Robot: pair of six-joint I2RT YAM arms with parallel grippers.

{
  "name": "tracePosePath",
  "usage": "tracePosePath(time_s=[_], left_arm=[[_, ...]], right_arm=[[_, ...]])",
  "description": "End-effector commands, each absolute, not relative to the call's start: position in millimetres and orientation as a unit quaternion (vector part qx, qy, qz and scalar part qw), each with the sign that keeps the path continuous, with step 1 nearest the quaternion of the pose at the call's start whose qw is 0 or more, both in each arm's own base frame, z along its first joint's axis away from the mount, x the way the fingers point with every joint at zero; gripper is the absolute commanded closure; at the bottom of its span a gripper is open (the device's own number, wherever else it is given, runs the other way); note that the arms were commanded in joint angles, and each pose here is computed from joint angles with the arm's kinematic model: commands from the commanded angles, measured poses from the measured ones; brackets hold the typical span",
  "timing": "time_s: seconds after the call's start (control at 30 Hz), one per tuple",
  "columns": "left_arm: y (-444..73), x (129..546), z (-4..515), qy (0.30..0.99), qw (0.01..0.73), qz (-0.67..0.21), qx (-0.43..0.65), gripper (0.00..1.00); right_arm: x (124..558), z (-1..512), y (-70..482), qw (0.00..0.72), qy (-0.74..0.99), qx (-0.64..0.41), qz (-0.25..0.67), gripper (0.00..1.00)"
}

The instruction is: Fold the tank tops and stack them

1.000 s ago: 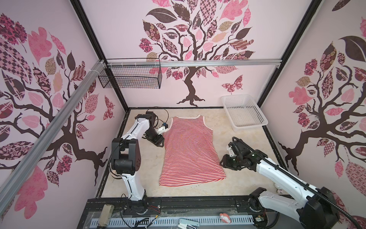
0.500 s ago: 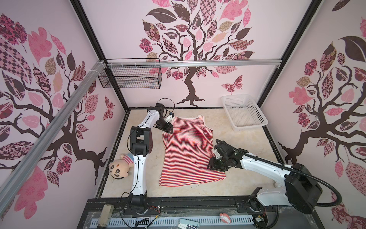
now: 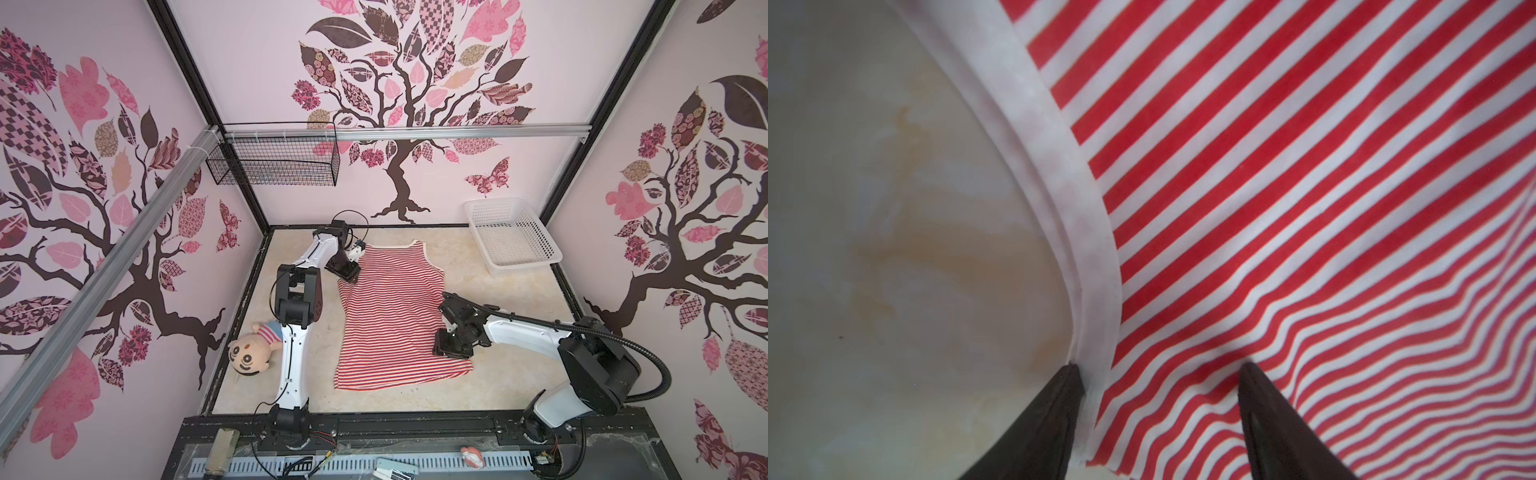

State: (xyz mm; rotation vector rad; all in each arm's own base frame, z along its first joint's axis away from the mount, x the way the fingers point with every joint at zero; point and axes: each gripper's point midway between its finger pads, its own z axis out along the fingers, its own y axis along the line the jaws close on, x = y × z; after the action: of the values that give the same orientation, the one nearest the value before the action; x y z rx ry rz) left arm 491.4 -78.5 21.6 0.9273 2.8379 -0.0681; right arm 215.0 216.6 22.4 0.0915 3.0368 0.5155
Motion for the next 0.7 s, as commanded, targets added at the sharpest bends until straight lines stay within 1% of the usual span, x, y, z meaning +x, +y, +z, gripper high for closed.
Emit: tracePosePath(time_s=[0.0, 0.13, 0.2, 0.3, 0.4, 0.57, 0.63, 0.67], left_arm=[[-40, 463, -14, 0.954, 0.004, 0.039, 0.298, 0.36], [-25, 447, -14, 0.954, -0.008, 0.066, 0.294, 0.36], [-23, 436, -12, 0.954, -0.02, 0.061, 0.292, 0.36], [-29, 414, -7, 0.954, -0.039, 0.03, 0.294, 0.36], [-38, 387, -2, 0.949, -0.057, 0.003, 0.309, 0.36], [-44, 332, 8, 0.929, -0.102, -0.006, 0.356, 0.36], [-39, 316, 15, 0.924, -0.113, 0.0, 0.365, 0.37], [-35, 316, 21, 0.925, -0.102, 0.012, 0.366, 0.36]], right_arm=[[230, 8, 183, 0.036, 0.994, 0.045, 0.095, 0.45], [260, 14, 164, 0.055, 0.993, 0.067, 0.083, 0.44], [278, 19, 157, 0.072, 0.993, 0.067, 0.062, 0.44], [312, 24, 153, 0.099, 0.992, 0.074, 0.037, 0.44], [348, 26, 152, 0.117, 0.99, 0.081, 0.018, 0.44], [398, 42, 160, 0.148, 0.987, 0.065, -0.012, 0.44], [407, 61, 170, 0.162, 0.985, 0.058, 0.008, 0.43], [405, 72, 177, 0.172, 0.983, 0.053, 0.029, 0.43]])
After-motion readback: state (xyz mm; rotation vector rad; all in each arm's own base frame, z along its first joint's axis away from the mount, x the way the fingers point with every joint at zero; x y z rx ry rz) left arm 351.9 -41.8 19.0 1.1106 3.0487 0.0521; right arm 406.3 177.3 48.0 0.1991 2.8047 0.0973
